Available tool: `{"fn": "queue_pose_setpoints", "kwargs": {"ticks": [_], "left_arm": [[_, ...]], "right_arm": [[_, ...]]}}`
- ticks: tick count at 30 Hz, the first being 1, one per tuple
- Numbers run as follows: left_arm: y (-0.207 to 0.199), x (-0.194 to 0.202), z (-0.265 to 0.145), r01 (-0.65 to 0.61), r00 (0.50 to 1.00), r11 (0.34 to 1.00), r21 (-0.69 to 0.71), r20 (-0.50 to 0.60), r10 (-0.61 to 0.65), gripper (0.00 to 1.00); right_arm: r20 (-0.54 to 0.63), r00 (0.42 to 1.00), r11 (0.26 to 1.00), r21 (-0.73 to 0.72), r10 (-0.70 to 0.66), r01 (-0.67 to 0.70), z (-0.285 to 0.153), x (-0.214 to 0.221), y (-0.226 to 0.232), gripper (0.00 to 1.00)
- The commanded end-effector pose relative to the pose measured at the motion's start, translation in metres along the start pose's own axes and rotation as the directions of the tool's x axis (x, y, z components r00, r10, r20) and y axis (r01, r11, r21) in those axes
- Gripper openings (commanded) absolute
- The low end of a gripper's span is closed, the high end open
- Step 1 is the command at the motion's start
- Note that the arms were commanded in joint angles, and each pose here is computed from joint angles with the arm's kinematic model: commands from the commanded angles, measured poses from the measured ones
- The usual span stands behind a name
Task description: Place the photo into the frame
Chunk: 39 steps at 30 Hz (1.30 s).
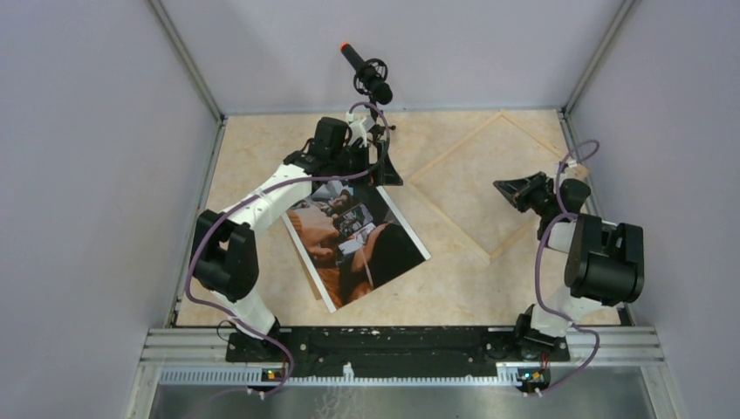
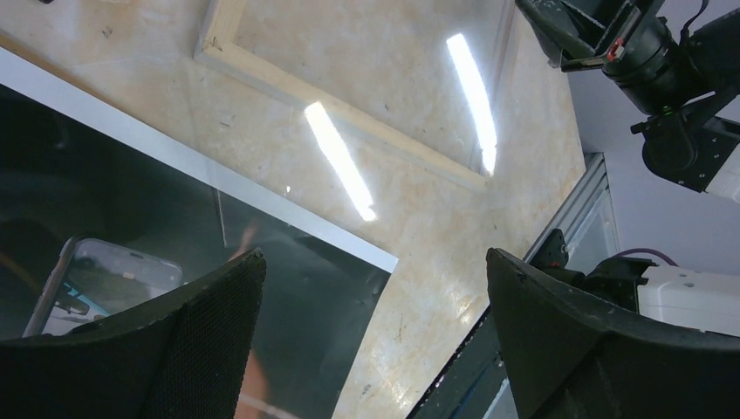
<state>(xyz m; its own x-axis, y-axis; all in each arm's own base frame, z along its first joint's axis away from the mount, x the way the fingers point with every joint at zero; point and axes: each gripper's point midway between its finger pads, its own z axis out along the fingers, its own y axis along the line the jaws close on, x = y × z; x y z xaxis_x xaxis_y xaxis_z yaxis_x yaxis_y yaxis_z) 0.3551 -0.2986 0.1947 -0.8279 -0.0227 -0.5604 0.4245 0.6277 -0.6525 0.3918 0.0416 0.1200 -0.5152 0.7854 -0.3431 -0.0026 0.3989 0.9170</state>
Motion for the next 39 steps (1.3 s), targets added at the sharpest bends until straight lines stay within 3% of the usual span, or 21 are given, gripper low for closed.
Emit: {"fn": "queue_pose_setpoints", "kwargs": {"ticks": [1, 11, 28, 39], "left_arm": [[-0.01, -0.009, -0.006, -0.031, 0.999, 0.999, 0.032, 0.037, 0.03, 0.98], [-0.023, -0.009, -0.011, -0.034, 0.999, 0.996, 0.081, 0.037, 0.031, 0.98], [-0.022, -0.004, -0.005, -0.016, 1.0, 0.996, 0.089, 0.006, 0.016, 0.98], [-0.023, -0.002, -0.004, -0.012, 1.0, 0.996, 0.094, -0.003, 0.012, 0.98]], "right_arm": [[0.125, 0.992, 0.999, 0.042, 0.006, -0.011, -0.007, -0.035, -0.011, 0.0], [0.298, 0.954, 0.994, 0.11, -0.013, -0.021, -0.011, -0.068, -0.026, 0.0], [0.376, 0.925, 0.983, 0.141, 0.059, -0.12, -0.01, -0.076, -0.067, 0.0], [0.46, 0.888, 0.973, 0.192, 0.026, -0.128, -0.028, -0.076, -0.083, 0.0]]}}
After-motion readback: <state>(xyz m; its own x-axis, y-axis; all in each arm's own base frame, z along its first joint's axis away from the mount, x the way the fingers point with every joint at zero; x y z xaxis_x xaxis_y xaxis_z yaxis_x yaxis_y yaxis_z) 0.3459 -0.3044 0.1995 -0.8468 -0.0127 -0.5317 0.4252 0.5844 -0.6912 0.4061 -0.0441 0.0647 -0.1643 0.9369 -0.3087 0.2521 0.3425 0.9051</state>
